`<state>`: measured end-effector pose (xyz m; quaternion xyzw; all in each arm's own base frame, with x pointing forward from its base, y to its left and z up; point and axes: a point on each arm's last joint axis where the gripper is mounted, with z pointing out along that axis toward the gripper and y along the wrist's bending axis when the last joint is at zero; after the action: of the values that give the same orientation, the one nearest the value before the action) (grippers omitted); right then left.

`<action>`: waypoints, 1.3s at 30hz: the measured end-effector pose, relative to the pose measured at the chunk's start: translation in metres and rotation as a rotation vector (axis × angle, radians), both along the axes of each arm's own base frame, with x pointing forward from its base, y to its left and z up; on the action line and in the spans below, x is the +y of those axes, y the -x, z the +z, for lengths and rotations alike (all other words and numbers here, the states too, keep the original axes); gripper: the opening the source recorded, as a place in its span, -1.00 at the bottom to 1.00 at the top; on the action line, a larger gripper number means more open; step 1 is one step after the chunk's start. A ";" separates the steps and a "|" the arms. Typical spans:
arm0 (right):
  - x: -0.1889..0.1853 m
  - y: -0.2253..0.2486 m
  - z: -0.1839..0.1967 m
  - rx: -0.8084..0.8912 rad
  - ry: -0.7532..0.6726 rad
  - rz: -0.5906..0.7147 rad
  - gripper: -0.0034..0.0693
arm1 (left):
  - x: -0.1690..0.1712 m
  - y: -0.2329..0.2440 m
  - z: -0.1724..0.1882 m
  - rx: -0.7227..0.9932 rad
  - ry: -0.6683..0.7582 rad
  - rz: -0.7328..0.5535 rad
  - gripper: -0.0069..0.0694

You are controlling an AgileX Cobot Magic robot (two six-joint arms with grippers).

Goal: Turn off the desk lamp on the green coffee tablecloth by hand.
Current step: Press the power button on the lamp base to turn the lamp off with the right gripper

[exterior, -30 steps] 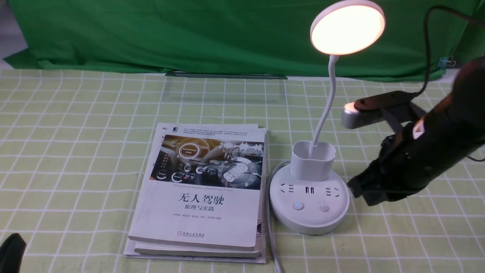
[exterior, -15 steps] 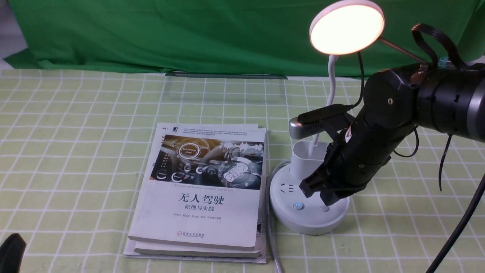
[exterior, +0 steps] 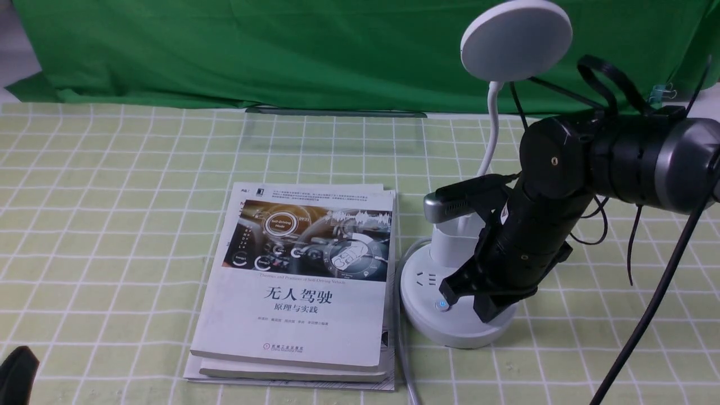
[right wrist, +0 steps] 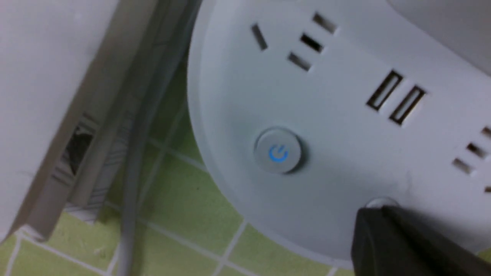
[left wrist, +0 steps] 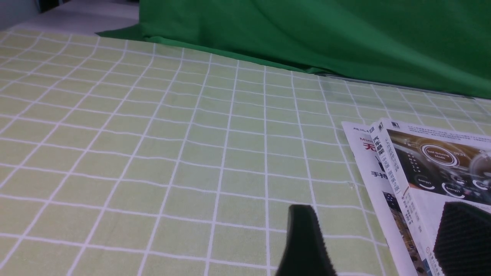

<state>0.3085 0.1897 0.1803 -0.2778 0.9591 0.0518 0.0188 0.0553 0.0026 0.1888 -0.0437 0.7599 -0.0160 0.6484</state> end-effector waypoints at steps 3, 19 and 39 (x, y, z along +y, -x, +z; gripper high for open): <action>0.000 0.000 0.000 0.002 0.001 0.000 -0.78 | 0.000 0.000 0.000 0.000 0.000 0.000 0.26; -0.005 0.007 0.042 -0.119 -0.058 -0.003 -0.78 | 0.000 0.000 0.000 0.000 0.000 0.000 0.26; 0.000 -0.002 0.008 -0.051 -0.018 -0.005 -0.78 | 0.000 0.000 0.000 0.000 0.000 0.000 0.26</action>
<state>0.3106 0.1898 0.1885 -0.2763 0.9585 0.0531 0.0459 0.0553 0.0026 0.1888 -0.0437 0.7599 -0.0160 0.6484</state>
